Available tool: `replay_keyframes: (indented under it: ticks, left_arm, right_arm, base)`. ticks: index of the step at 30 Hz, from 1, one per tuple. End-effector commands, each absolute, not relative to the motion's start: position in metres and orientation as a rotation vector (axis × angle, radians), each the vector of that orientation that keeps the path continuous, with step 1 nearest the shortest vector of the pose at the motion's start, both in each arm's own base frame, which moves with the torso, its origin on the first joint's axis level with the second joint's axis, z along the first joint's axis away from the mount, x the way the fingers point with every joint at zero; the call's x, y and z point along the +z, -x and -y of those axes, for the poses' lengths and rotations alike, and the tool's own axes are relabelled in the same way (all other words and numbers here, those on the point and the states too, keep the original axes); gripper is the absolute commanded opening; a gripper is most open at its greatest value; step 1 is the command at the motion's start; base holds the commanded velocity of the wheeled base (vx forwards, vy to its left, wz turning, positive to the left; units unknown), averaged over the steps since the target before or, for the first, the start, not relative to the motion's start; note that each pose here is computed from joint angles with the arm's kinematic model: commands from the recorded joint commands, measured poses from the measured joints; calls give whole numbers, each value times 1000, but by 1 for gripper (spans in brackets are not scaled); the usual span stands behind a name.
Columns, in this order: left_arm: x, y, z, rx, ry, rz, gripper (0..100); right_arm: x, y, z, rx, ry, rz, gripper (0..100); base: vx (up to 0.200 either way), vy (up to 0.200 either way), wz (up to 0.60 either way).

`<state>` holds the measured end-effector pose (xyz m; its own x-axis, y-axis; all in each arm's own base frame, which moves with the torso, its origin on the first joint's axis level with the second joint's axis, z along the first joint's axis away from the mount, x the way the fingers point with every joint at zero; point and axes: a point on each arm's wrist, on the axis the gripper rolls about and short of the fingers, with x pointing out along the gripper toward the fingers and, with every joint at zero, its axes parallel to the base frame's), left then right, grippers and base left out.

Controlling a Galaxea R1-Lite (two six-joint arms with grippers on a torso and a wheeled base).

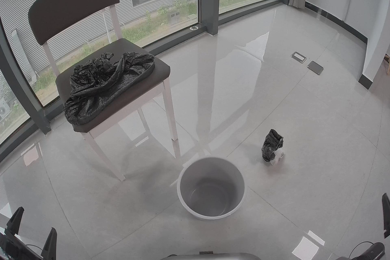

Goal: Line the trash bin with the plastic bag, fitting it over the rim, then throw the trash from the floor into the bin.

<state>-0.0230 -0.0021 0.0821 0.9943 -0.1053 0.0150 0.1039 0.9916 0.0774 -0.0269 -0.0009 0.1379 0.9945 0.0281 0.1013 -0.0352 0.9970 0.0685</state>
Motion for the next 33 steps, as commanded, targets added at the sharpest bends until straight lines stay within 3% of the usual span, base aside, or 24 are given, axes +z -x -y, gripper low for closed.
replay_keyframes:
  ticks: [1,9,11,13,17,19,24,26,28,29,31,33]
  left_arm:
    - [77,23,2,-111,-73,18,100]
    - [80,23,2,-116,-37,31,100]
    - [147,40,4,-284,314,255,100]
    - [169,42,3,-325,411,263,100]
    - [201,11,4,-348,162,89,100]
    - [212,-8,6,-348,122,3,100]
    - [207,-49,8,-217,60,-245,100]
    - [217,-61,9,-205,14,-277,100]
    - [227,-105,11,-178,-65,-444,100]
    - [227,-105,11,-178,-65,-444,100]
    - [212,-152,-3,-130,-152,-646,100]
    - [206,-168,-9,-121,-170,-691,100]
  right_arm:
    - [199,-2,0,70,-57,21,100]
    - [223,-17,0,-6,-37,-93,100]
    - [230,-25,0,-24,-34,-115,100]
    - [233,-28,1,-31,-26,-119,100]
    - [243,-39,0,-29,71,-133,100]
    - [245,-46,0,-27,76,-150,100]
    - [239,-59,-3,46,78,-207,100]
    - [235,-61,-4,63,74,-231,100]
    - [223,-66,-4,78,60,-282,100]
    - [223,-66,-4,78,60,-282,100]
    - [217,-67,-5,111,41,-299,100]
    - [218,-68,-5,123,39,-295,100]
  base:
    - [0,0,0]
    - [0,0,0]
    - [0,0,0]
    - [0,0,0]
    - [0,0,0]
    - [0,0,0]
    - [0,0,0]
    - [0,0,0]
    - [0,0,0]
    - [0,0,0]
    - [0,0,0]
    - [0,0,0]
